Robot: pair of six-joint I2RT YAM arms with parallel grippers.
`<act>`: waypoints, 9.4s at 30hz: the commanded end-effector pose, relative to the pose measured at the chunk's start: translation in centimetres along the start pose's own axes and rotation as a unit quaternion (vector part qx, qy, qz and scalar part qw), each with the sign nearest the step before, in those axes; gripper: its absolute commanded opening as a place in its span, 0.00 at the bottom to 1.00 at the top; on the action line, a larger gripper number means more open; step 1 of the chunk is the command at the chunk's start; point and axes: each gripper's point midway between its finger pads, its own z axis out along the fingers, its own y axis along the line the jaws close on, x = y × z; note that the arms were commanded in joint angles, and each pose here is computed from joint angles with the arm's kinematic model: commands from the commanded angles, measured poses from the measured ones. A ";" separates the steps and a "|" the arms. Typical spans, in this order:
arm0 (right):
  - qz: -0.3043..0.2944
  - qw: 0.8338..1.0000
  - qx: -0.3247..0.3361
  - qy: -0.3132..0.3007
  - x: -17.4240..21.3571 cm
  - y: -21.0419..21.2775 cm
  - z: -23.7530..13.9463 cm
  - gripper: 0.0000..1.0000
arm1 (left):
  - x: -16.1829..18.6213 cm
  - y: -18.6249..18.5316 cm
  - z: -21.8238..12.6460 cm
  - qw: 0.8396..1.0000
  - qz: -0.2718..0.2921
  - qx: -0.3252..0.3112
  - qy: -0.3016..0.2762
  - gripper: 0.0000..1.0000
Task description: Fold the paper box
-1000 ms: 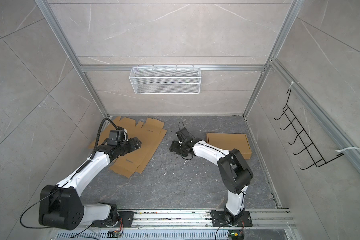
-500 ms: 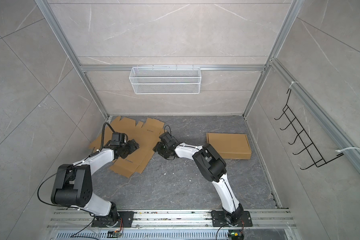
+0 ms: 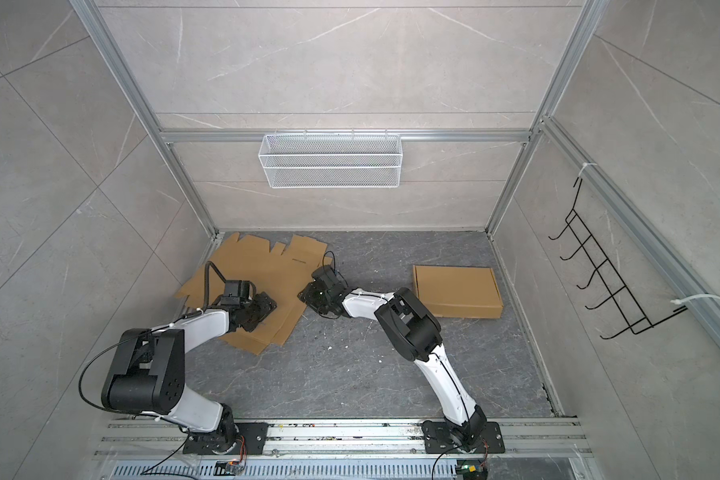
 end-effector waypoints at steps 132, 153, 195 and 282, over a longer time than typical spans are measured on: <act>-0.608 0.546 0.575 -0.038 -2.8 1.4 -25.3 0.00 | 14.5 -13.4 -2.5 0.927 0.271 0.228 0.122 0.30; -0.641 0.513 0.570 -0.029 -2.3 -0.8 -22.9 0.00 | 9.0 -12.8 -7.2 0.932 0.264 0.234 0.083 0.35; -0.828 0.301 0.456 -0.126 -6.8 3.7 -16.7 0.00 | -5.9 -15.9 -12.3 0.937 0.315 0.152 -0.001 0.73; -0.818 0.338 0.456 -0.096 -8.1 2.6 -17.2 0.00 | -2.8 -10.9 2.8 0.958 0.202 0.203 -0.006 0.63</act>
